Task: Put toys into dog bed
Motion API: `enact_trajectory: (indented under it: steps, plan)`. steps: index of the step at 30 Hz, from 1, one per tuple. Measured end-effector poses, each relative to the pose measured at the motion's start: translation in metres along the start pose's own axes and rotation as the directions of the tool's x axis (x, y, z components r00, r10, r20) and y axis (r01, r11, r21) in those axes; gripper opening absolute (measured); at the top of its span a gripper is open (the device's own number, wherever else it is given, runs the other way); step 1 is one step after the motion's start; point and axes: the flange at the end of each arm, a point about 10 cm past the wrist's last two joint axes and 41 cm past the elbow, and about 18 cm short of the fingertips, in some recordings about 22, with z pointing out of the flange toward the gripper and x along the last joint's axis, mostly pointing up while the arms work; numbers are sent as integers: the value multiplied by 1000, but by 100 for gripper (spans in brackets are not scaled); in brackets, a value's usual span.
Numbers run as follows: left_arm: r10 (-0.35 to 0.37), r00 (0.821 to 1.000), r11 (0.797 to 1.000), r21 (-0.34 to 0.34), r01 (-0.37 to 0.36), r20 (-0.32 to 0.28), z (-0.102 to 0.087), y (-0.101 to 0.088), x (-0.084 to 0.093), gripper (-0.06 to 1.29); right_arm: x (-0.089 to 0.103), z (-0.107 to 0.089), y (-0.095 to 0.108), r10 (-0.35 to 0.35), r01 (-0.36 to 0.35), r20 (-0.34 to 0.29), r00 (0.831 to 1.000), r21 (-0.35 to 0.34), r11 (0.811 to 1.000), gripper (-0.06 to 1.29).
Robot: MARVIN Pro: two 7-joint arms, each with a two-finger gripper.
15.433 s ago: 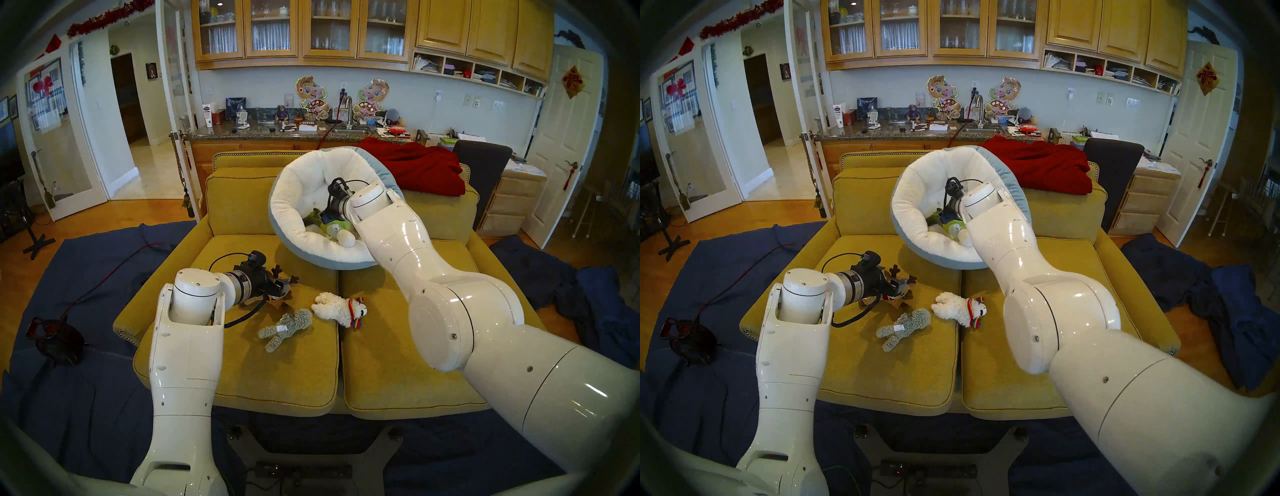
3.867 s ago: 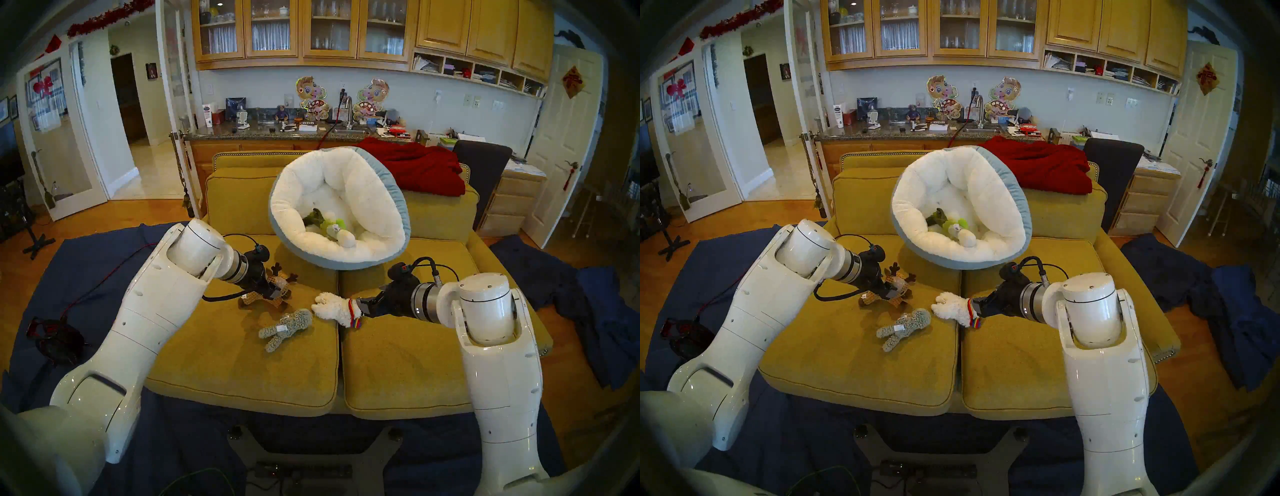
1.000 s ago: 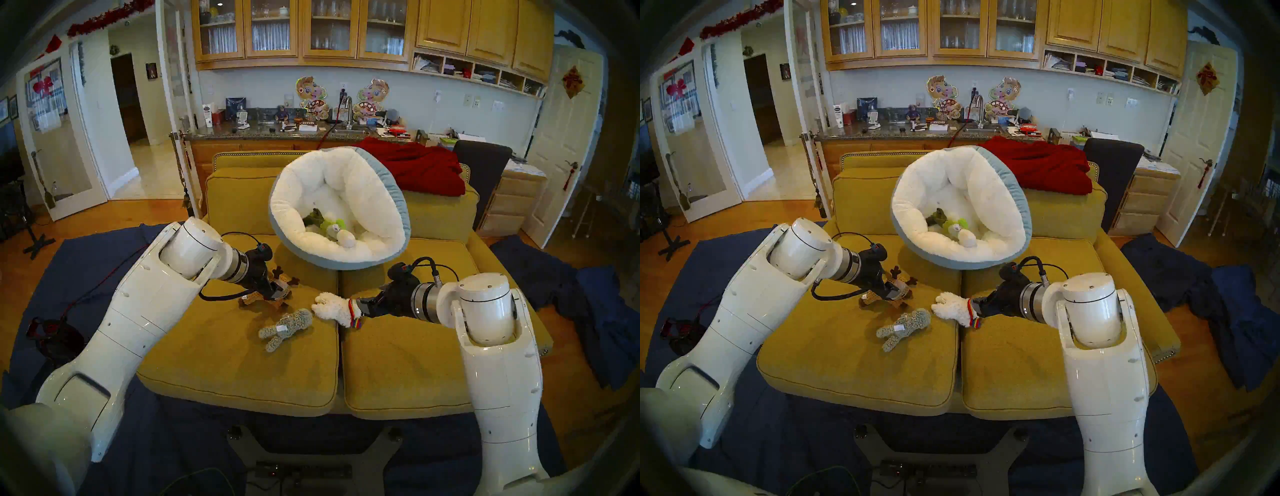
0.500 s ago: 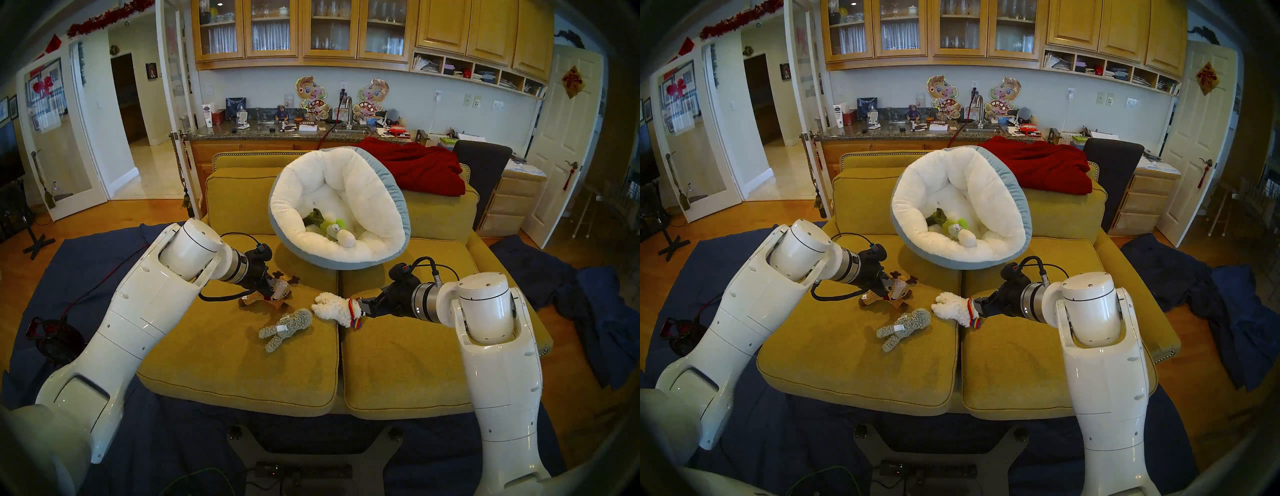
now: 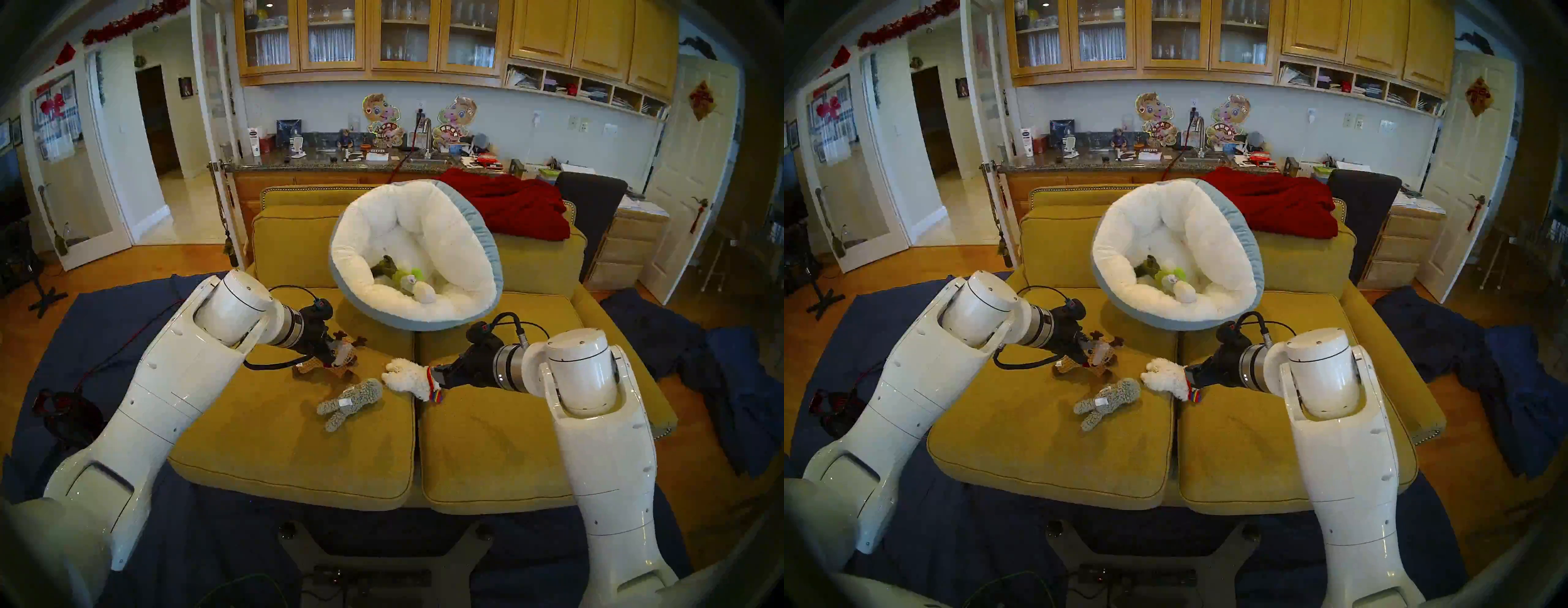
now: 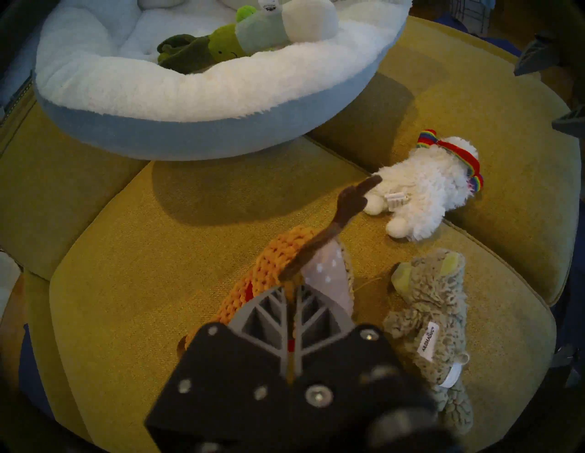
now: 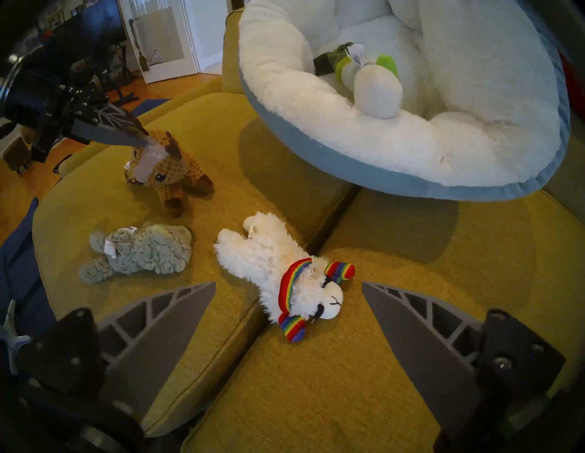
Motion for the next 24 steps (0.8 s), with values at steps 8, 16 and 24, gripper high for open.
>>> enact_trajectory:
  steps: [8,16,24]
  plan:
    - [-5,1000,1000,6,5,-18,1,1,-1,-2,-7,32,-10,-9,5,67,998,58,998,119]
    - [-11,999,1000,21,12,-40,2,2,-3,-2,-8,57,-13,-17,7,104,994,91,996,119]
    - [-19,997,999,45,23,-71,2,4,-6,-2,-4,67,-9,-50,44,107,993,61,997,119]
